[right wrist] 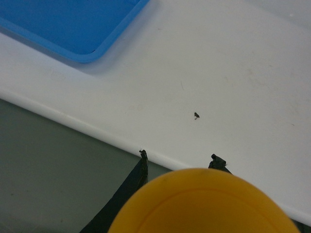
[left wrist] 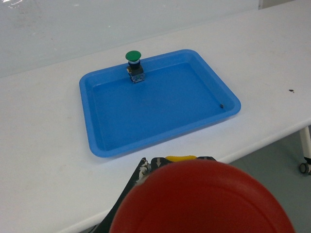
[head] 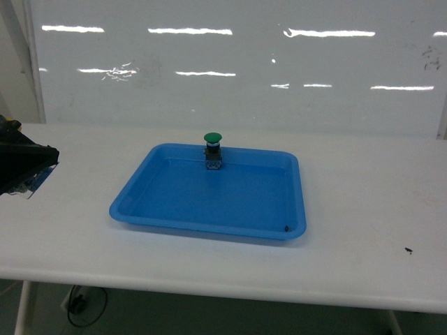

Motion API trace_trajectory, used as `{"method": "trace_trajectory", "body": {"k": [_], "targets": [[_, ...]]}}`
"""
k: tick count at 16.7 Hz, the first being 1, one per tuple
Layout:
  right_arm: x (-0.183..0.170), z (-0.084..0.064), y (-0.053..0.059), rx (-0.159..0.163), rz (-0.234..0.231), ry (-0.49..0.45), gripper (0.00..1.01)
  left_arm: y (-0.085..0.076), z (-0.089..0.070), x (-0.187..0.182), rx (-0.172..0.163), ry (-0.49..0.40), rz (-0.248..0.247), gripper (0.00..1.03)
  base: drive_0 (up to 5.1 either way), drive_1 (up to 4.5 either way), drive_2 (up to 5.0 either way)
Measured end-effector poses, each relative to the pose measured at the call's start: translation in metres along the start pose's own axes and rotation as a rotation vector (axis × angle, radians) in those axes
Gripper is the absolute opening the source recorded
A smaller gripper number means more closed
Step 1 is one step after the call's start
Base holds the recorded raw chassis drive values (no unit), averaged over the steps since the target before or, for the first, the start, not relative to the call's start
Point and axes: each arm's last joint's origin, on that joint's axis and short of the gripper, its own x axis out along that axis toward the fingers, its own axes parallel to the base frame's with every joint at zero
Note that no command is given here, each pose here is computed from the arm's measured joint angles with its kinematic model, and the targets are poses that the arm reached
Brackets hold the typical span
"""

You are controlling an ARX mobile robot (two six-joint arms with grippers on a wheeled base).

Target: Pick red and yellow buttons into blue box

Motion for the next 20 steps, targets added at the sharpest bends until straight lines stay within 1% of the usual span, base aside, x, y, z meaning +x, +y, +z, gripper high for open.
{"method": "trace_trajectory", "body": {"k": [5, 7, 9, 14, 18, 20], "targets": [[0.0000, 0.0001, 0.0000, 0.000, -0.001, -0.001, 0.33, -0.0001, 0.0002, -0.0001, 0.000, -0.001, -0.001, 0.25, 0.0, -4.07, 4.1], [0.0000, 0.0000, 0.0000, 0.000, 0.000, 0.000, 0.33, -0.0001, 0.0006, -0.0005, 0.002, -0.004, 0.000, 0.25, 3.5, -4.70, 1.7], [-0.0001, 0.0007, 0.0014, -0.003, 0.008, -0.004, 0.33, 0.0005, 0.0006, -0.0007, 0.000, -0.005, 0.006, 0.25, 4.1, -4.51, 0.8], [0.0000, 0.0004, 0.0012, -0.002, 0.007, -0.002, 0.33, 0.0000, 0.0005, -0.0006, 0.000, -0.004, 0.001, 0.25, 4.6, -4.01, 0.2], [0.0000, 0.0006, 0.0011, -0.003, 0.005, -0.003, 0.32, 0.0000, 0.0006, -0.0006, 0.001, -0.005, 0.001, 0.25, 4.9, -3.67, -0.3], [0.0000, 0.0008, 0.0011, -0.003, 0.005, -0.006, 0.32, 0.0000, 0.0007, -0.0006, 0.001, -0.005, 0.001, 0.25, 4.7, -2.43, -2.4]]}}
